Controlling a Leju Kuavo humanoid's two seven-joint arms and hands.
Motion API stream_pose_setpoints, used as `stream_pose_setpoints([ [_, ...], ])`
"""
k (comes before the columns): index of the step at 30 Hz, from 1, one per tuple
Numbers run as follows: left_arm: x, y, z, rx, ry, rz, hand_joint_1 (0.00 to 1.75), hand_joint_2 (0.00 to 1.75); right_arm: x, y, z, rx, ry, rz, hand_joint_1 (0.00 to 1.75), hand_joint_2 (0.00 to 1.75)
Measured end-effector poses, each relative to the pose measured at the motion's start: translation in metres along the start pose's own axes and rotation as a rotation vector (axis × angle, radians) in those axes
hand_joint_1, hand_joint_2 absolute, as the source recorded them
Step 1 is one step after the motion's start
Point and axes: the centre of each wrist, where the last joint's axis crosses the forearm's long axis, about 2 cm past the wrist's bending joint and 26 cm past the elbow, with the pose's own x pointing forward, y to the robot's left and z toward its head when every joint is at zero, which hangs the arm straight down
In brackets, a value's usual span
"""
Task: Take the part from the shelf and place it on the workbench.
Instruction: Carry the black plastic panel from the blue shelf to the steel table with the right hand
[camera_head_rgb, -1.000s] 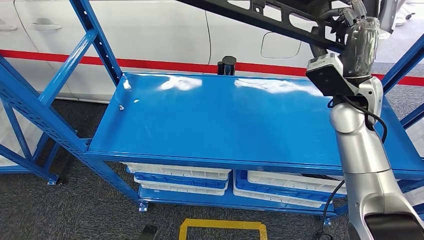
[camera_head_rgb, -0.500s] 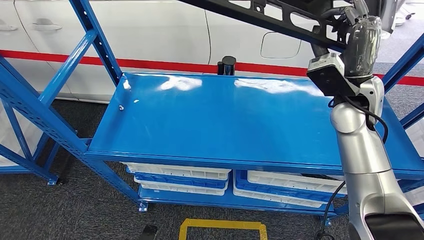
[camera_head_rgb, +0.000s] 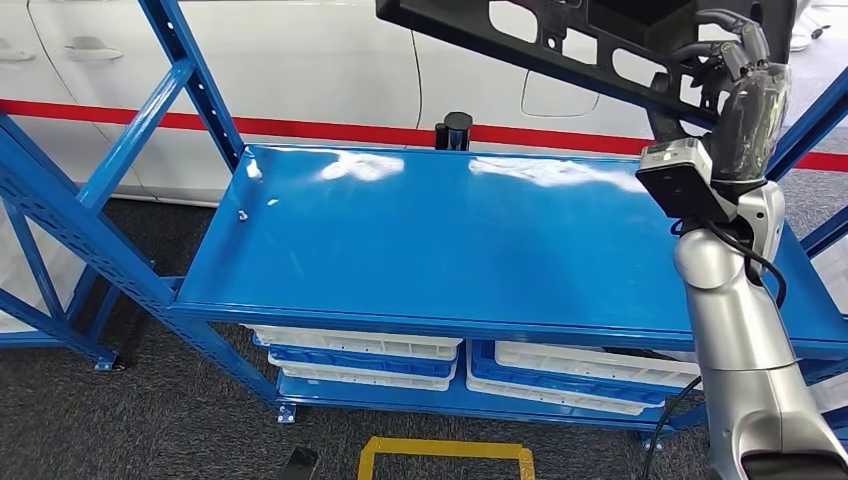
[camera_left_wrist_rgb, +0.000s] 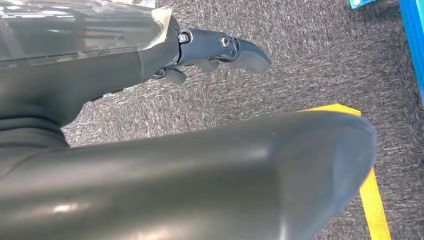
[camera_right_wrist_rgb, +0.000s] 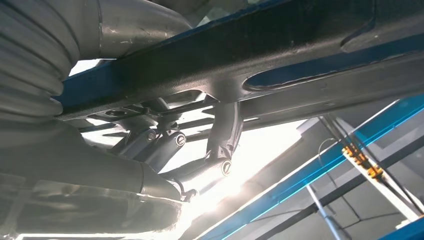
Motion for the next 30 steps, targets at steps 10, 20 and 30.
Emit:
stream_pose_setpoints([
  [10, 0.000, 0.000, 0.000, -0.003, -0.001, 0.001, 0.00, 0.00, -0.007, -0.004, 0.010, 0.005, 0.012, 0.016, 1.75, 1.75],
  [20, 0.000, 0.000, 0.000, -0.001, 0.011, -0.002, 0.00, 0.00, -0.009, -0.007, 0.026, -0.030, 0.022, 0.006, 1.75, 1.75],
  [30, 0.004, 0.001, -0.002, -0.011, 0.062, 0.022, 0.00, 0.00, -0.007, -0.009, 0.061, -0.045, 0.068, -0.006, 1.75, 1.75],
])
